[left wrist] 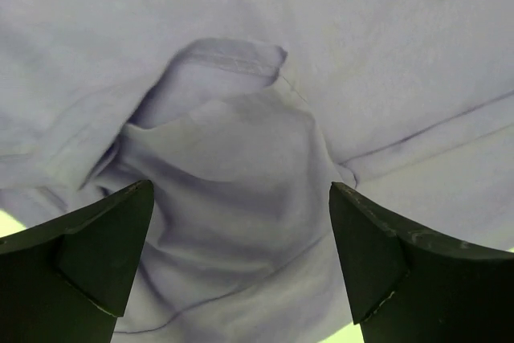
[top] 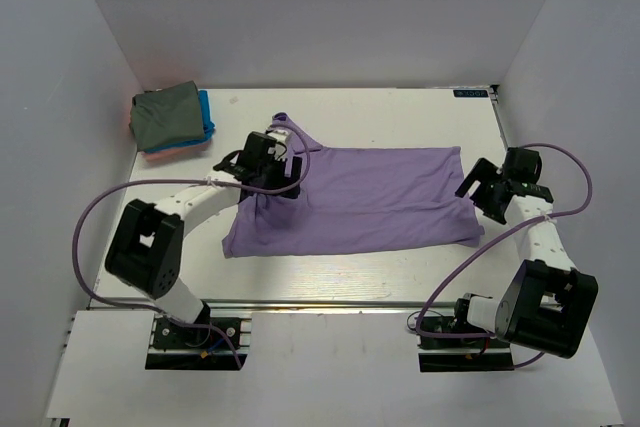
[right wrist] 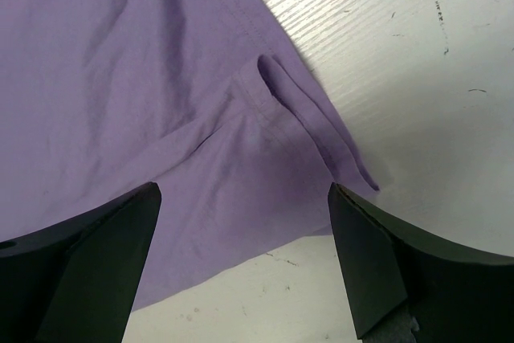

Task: Fold and stack the t-shirts
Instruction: Fold the flattened tshirt in 1/3 of the way

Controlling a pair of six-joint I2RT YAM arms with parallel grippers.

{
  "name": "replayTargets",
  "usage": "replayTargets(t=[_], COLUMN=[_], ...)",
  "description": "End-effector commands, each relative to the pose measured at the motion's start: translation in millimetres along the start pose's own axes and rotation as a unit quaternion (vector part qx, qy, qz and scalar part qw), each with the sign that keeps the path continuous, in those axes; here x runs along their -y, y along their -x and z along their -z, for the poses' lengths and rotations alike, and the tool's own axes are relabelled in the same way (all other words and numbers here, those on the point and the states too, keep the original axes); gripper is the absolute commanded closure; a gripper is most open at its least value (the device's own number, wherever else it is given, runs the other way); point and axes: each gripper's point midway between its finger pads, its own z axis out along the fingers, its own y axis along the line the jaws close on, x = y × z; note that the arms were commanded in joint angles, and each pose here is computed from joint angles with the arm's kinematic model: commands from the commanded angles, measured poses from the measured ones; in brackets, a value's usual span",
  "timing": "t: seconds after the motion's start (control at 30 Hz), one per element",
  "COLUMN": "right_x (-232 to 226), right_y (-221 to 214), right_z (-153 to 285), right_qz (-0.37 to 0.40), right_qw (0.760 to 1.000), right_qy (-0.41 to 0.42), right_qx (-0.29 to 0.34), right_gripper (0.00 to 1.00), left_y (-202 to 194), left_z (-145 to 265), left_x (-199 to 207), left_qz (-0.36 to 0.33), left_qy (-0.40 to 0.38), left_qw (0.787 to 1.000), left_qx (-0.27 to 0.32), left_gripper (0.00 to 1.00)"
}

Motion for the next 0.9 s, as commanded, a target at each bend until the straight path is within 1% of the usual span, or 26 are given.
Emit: replayTargets(t=[0.0, 0.03, 0.1, 0.17, 0.2, 0.27, 0.3, 0.37, 0.43, 0.53, 0.57, 0.63, 0.67, 0.7, 0.73, 0.87], right_x=[-9.7, -9.6, -10.3, -8.9, -8.5, -8.0, -8.1, -7.6, -7.4, -6.9, -6.8, -7.7, -7.5, -6.9, -7.0, -7.1], right_y=[6.7, 5.1, 5.3, 3.3, 4.2, 6.2, 6.5, 7.9, 6.6, 5.5, 4.4, 4.3, 3.7, 4.8, 4.7, 4.8], right_z=[4.2, 3.4, 3.0, 2.0, 3.2, 4.6, 4.9, 5.9, 5.3, 4.4, 3.2, 2.5, 2.3, 2.1, 2.1, 1.2], right_qz=[0.016, 0.015, 0.017, 0.016, 0.016, 0.016, 0.016, 0.017, 0.016, 0.019, 0.017, 0.018, 0.018, 0.016, 0.018, 0.019], right_qw=[0.999, 1.0, 0.999, 1.0, 1.0, 1.0, 1.0, 1.0, 1.0, 1.0, 1.0, 1.0, 1.0, 1.0, 1.0, 1.0], right_qy=[0.023, 0.022, 0.023, 0.019, 0.017, 0.016, 0.015, 0.014, 0.013, 0.012, 0.012, 0.015, 0.015, 0.013, 0.014, 0.013], right_qx=[0.017, 0.015, 0.014, 0.01, 0.011, 0.015, 0.016, 0.021, 0.019, 0.017, 0.014, 0.013, 0.012, 0.014, 0.014, 0.012], right_gripper=[0.1, 0.1, 0.1, 0.1, 0.1, 0.1, 0.1, 0.1, 0.1, 0.1, 0.1, 0.1, 0.1, 0.1, 0.1, 0.1], left_y=[8.0, 10.1, 8.3, 15.0, 11.5, 8.5, 13.6, 10.9, 14.5, 22.6, 35.3, 38.7, 52.4, 51.2, 61.1, 71.7], left_z=[9.8, 11.1, 5.1, -2.2, -11.9, -20.8, -23.1, -32.0, -37.4, -46.9, -47.8, -55.6, -55.8, -64.1, -65.9, -85.2], left_x=[-12.6, -14.1, -17.2, -26.4, -27.8, -34.1, -38.6, -40.3, -37.5, -35.1, -33.1, -35.2, -36.9, -40.5, -39.6, -45.1], left_qz=[0.023, 0.023, 0.018, 0.017, 0.017, 0.017, 0.014, 0.008, 0.003, -0.001, -0.002, -0.007, -0.011, -0.011, -0.017, -0.034], left_qy=[0.027, 0.031, 0.037, 0.056, 0.06, 0.079, 0.083, 0.083, 0.074, 0.067, 0.065, 0.07, 0.078, 0.086, 0.086, 0.099], left_qw=[0.998, 0.998, 0.998, 0.997, 0.997, 0.997, 0.996, 0.996, 0.997, 0.998, 0.997, 0.997, 0.996, 0.995, 0.995, 0.994], left_qx=[0.048, 0.057, 0.054, 0.058, 0.036, 0.014, 0.013, 0.011, 0.019, 0.022, 0.036, 0.034, 0.048, 0.042, 0.048, 0.045], left_gripper=[0.0, 0.0, 0.0, 0.0, 0.0, 0.0, 0.0, 0.0, 0.0, 0.0, 0.0, 0.0, 0.0, 0.0, 0.0, 0.0])
